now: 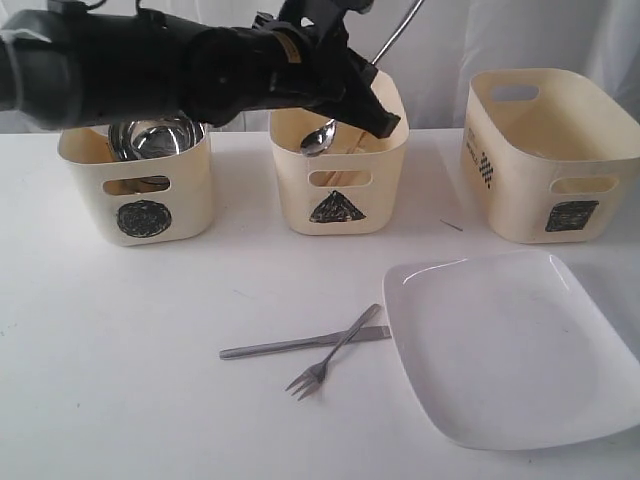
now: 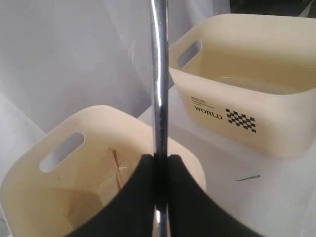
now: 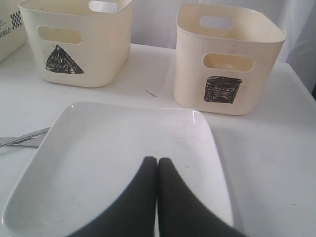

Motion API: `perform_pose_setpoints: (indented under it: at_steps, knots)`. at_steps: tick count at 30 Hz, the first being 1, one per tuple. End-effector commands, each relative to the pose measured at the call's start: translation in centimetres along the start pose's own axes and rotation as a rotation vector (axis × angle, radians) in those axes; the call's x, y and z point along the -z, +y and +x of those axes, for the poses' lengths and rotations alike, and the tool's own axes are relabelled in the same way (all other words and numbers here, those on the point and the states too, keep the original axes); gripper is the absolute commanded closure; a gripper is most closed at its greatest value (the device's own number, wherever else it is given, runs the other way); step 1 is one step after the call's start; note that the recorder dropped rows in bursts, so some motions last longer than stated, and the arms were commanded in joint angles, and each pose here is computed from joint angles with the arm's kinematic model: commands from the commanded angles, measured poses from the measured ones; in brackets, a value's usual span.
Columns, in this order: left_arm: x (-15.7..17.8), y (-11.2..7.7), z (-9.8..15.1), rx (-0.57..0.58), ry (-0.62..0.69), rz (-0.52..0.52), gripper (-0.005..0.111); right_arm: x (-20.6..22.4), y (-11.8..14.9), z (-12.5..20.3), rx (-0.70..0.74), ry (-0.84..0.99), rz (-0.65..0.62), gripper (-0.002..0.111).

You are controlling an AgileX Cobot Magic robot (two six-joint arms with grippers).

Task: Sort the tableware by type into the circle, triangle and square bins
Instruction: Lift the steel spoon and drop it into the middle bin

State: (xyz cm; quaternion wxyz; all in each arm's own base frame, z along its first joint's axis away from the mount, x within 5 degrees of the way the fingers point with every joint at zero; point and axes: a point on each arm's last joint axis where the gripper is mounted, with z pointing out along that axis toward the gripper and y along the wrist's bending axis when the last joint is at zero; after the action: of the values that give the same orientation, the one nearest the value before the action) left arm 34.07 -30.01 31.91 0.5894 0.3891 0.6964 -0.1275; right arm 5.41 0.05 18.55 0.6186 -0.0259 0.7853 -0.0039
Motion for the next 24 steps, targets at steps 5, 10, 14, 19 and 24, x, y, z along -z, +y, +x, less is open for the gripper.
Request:
perform_pose_setpoints:
  at_steps: [5,10,14,19,24]
  knots:
    - [-4.0,0.7,-0.4,-0.043,-0.061,-0.033,0.107,0.0,0.0,0.1,-0.007,-0.009,0.002,0.108]
    - [-5.6,2.1,0.3,-0.035,-0.058,-0.061,0.107,0.0,0.0,0.1,-0.007,-0.009,0.002,0.108]
    - [-6.5,2.7,0.9,-0.03,-0.025,-0.064,0.107,0.0,0.0,0.1,-0.007,-0.009,0.002,0.108]
    - [-7.6,3.0,1.9,-0.027,-0.002,-0.066,0.107,0.0,0.0,0.1,-0.007,-0.009,0.002,0.108]
    - [-8.2,3.1,3.3,-0.023,0.049,-0.058,0.107,0.0,0.0,0.1,-0.007,-0.009,0.002,0.108]
